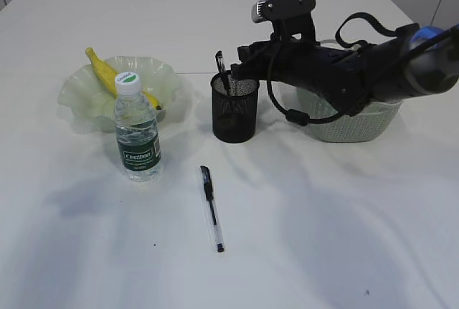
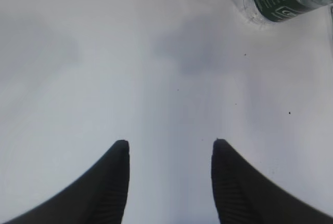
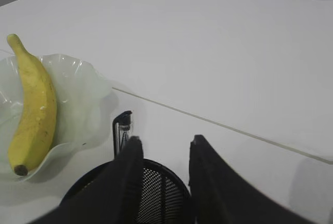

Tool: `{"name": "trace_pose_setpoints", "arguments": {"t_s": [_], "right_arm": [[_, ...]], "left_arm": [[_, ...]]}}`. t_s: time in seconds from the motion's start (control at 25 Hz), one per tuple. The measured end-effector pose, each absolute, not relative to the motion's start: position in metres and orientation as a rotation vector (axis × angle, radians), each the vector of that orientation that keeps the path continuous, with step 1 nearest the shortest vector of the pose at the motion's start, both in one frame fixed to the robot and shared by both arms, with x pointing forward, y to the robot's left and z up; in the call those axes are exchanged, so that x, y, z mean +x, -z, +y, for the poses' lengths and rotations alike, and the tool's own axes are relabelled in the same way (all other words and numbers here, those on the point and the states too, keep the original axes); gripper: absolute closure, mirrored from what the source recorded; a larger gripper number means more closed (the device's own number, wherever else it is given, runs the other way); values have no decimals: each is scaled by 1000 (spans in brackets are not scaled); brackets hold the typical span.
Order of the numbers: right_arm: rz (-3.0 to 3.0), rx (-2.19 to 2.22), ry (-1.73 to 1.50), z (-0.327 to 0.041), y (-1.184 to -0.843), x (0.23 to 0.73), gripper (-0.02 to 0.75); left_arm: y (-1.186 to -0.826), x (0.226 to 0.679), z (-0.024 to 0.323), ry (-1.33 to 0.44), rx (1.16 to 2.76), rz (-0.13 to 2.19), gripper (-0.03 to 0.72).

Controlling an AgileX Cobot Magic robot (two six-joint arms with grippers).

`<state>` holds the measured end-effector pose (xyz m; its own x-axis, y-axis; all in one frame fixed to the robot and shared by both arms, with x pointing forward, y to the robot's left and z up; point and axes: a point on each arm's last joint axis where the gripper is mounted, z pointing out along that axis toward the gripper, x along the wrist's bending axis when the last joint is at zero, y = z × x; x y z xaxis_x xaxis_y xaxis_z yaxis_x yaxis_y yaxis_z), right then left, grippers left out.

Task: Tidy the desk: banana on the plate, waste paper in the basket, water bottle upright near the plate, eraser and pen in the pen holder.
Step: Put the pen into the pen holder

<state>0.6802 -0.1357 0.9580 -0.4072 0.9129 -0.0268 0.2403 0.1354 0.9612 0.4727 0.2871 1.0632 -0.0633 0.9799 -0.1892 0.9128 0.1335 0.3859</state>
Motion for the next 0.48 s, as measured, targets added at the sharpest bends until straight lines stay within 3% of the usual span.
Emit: {"name": "trace_pose_setpoints", "arguments": {"t_s": [0.48], "right_arm": [[1850,1223,-1123,-153,-1029,650,498]], "left_arm": [[-1064,473,287,-236,1817,2017,332]]}}
